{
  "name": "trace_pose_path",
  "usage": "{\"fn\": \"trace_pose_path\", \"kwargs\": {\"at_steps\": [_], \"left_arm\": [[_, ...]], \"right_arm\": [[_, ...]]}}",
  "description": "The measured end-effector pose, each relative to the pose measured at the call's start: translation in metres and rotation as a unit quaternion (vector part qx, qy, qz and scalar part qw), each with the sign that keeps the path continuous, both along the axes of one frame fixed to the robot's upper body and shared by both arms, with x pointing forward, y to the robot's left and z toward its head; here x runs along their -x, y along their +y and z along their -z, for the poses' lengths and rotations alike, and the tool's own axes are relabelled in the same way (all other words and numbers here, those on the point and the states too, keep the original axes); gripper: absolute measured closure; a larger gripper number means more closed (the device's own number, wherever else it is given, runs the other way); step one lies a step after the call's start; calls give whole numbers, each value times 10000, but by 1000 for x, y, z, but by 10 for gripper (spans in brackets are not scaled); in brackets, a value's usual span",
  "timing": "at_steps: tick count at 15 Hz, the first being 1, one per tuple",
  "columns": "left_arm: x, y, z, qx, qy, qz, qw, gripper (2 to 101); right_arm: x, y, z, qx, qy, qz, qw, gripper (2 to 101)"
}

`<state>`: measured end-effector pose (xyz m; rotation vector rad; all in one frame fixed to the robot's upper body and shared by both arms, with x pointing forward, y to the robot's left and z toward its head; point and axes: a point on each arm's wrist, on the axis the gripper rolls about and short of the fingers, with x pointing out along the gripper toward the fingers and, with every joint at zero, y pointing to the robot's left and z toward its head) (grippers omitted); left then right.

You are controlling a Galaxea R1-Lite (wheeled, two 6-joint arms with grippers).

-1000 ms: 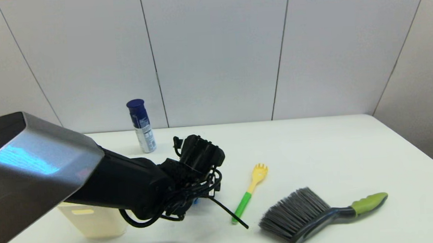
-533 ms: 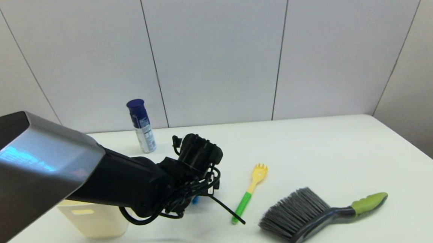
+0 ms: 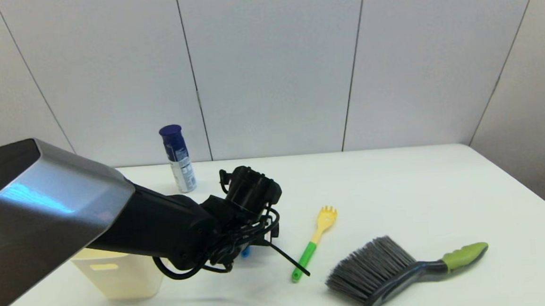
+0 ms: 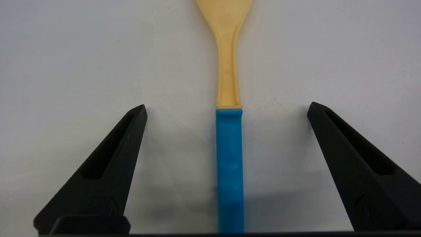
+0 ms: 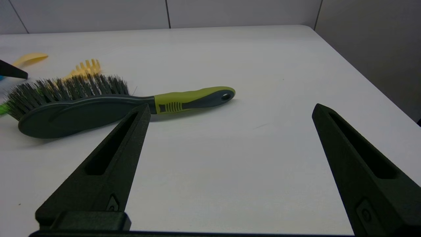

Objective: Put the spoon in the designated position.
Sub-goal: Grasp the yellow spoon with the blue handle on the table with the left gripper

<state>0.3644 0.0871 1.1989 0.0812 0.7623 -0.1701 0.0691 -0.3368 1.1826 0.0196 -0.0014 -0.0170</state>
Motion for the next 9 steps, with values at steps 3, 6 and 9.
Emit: {"fn": "trace_pose_path", "kwargs": {"at_steps": [3, 6, 9], "left_arm": [[-1, 2, 0, -12, -2, -19, 10000, 53], [-6, 6, -1, -141, -42, 31, 9999, 93], [-8, 8, -2, -179, -54, 39, 9998, 370]], "right_arm": [[0, 0, 0, 0, 0, 0, 10000, 50], [0, 0, 0, -3, 0, 0, 10000, 50], [0, 0, 0, -2, 0, 0, 10000, 50]]}}
